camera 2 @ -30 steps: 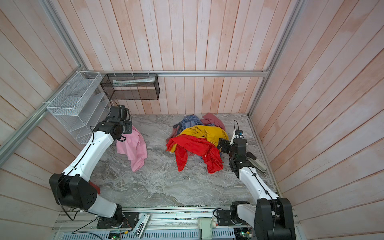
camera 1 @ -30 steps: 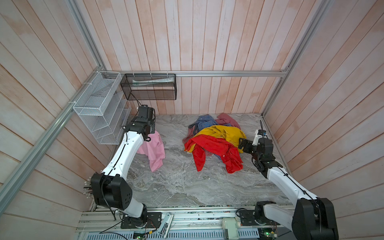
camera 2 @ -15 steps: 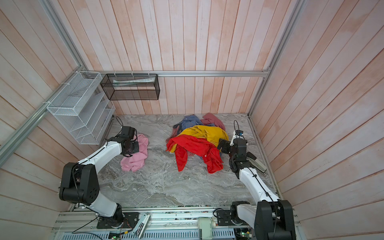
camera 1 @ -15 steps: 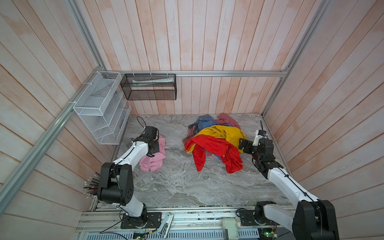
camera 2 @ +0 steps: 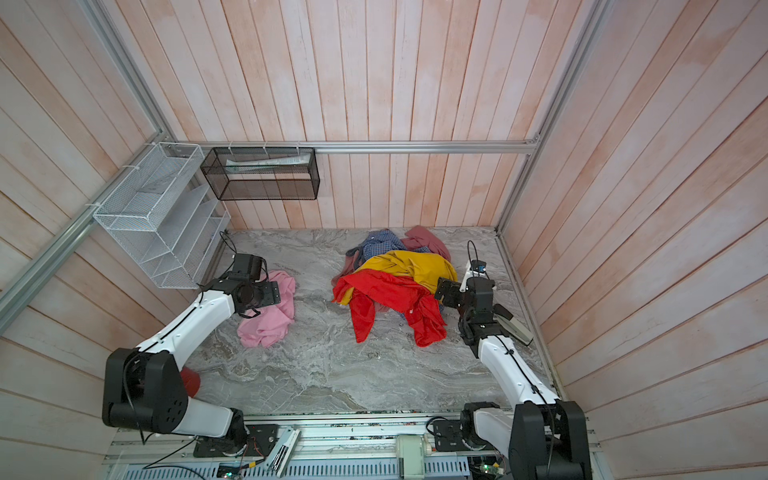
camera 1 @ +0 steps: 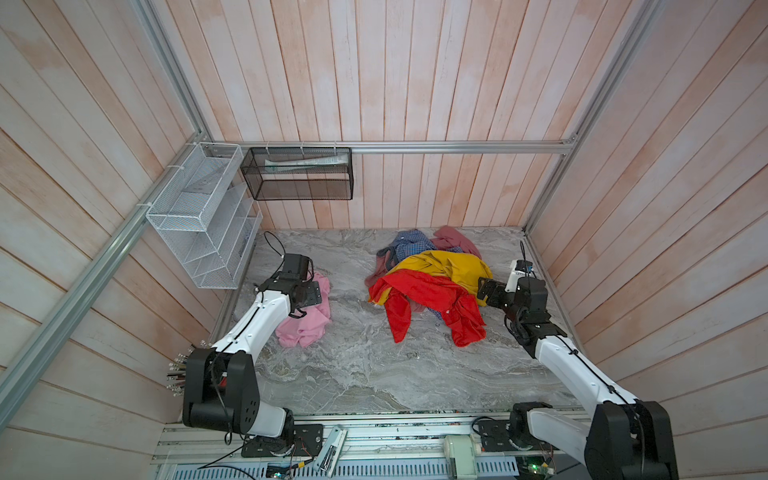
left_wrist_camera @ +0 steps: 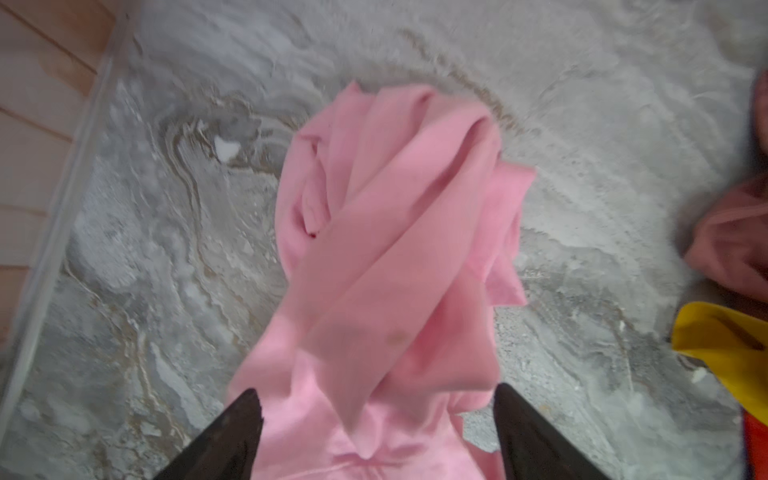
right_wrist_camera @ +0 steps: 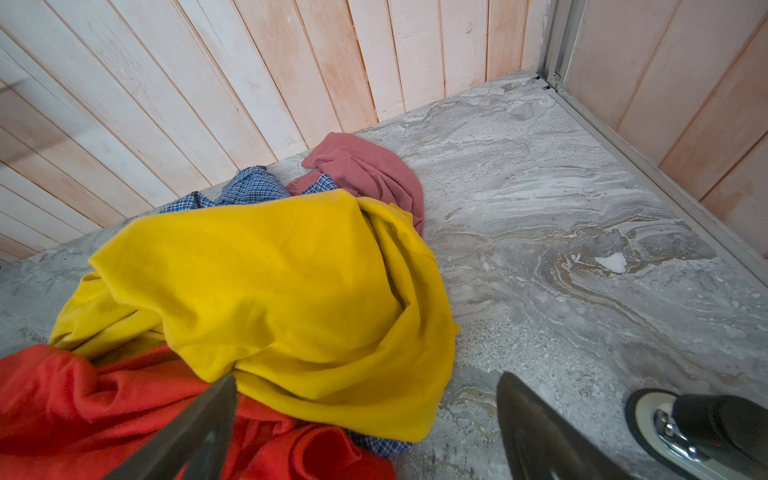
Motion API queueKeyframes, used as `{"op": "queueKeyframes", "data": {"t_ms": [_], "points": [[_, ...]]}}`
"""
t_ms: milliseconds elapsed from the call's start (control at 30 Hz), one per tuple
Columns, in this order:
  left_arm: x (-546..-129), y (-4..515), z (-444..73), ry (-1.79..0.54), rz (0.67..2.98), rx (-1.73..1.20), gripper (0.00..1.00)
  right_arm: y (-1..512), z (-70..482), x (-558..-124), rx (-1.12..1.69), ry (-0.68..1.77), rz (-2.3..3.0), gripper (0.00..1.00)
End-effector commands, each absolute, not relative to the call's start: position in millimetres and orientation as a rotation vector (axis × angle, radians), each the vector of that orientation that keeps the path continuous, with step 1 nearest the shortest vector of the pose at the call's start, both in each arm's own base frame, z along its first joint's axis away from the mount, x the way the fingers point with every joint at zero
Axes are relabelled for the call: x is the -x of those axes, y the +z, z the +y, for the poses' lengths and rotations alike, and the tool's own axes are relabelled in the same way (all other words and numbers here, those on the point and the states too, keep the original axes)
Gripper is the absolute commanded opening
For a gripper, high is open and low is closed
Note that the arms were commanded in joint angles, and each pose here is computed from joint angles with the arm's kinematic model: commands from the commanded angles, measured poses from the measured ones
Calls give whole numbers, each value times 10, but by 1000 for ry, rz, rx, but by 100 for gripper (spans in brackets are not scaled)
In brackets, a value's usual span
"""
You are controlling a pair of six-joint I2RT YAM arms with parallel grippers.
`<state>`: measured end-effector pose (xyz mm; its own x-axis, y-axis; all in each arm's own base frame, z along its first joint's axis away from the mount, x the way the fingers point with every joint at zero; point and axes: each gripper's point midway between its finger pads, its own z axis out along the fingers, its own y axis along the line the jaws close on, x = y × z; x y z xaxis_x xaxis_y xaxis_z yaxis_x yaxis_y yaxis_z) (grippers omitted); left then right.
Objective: Pick out a specific cloth from the pile
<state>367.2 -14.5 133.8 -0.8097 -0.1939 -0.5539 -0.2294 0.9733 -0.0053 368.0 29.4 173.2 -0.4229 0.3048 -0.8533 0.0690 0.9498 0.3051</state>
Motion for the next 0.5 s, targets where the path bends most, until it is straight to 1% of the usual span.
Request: {"op": "queueKeyframes", "data": {"t_ms": [0,133,333,467], "points": [[-3749,1461,-249,54,2511,224,91,1670,253,-3630,-271,242,2015,97],[-3744,1151,-311,79,2603,209,91,1669,276,-3649,-270,258,2020,97],[-3866,740,-413,80,2682,188,94,1677,265,-3663,-264,245,2026,97],[-3886,359,-526,76,2780,150,94,1648,255,-3650,-265,236,2037,97]]}}
